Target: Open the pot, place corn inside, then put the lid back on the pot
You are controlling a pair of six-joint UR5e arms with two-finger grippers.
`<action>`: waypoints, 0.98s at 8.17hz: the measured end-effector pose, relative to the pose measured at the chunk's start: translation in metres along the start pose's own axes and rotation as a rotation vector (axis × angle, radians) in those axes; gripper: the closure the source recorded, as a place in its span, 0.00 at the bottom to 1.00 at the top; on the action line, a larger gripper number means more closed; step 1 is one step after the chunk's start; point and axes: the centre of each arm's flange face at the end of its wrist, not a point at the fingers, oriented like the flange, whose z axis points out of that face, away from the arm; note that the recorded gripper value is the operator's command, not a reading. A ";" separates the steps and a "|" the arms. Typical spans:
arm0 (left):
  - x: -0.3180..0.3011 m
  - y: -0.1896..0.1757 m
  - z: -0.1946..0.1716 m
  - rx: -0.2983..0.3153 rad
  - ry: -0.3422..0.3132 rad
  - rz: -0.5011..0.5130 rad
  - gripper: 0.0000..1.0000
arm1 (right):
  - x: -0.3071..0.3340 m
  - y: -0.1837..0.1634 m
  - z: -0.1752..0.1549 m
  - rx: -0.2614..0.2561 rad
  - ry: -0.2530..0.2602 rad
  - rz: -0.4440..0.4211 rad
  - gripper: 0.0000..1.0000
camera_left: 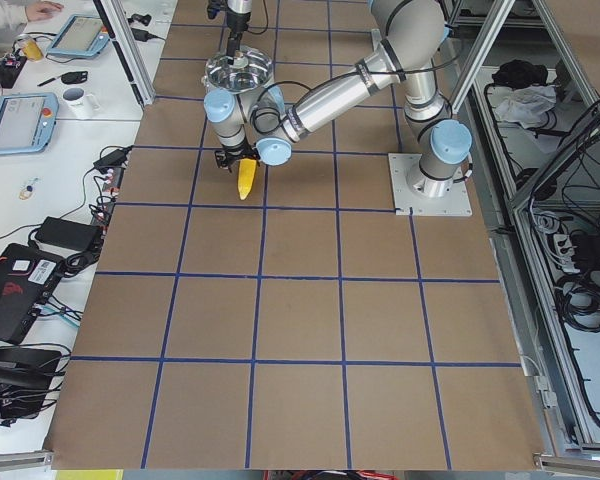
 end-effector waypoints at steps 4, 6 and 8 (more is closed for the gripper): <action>-0.005 0.003 0.021 0.001 0.033 -0.002 0.00 | -0.005 0.005 0.002 -0.009 0.005 -0.028 0.71; -0.006 0.003 0.026 0.001 0.041 -0.004 0.00 | -0.005 0.004 0.000 -0.007 0.002 -0.028 0.73; -0.011 0.005 0.037 0.001 0.036 -0.007 0.47 | -0.005 0.002 -0.008 0.006 -0.003 -0.028 0.72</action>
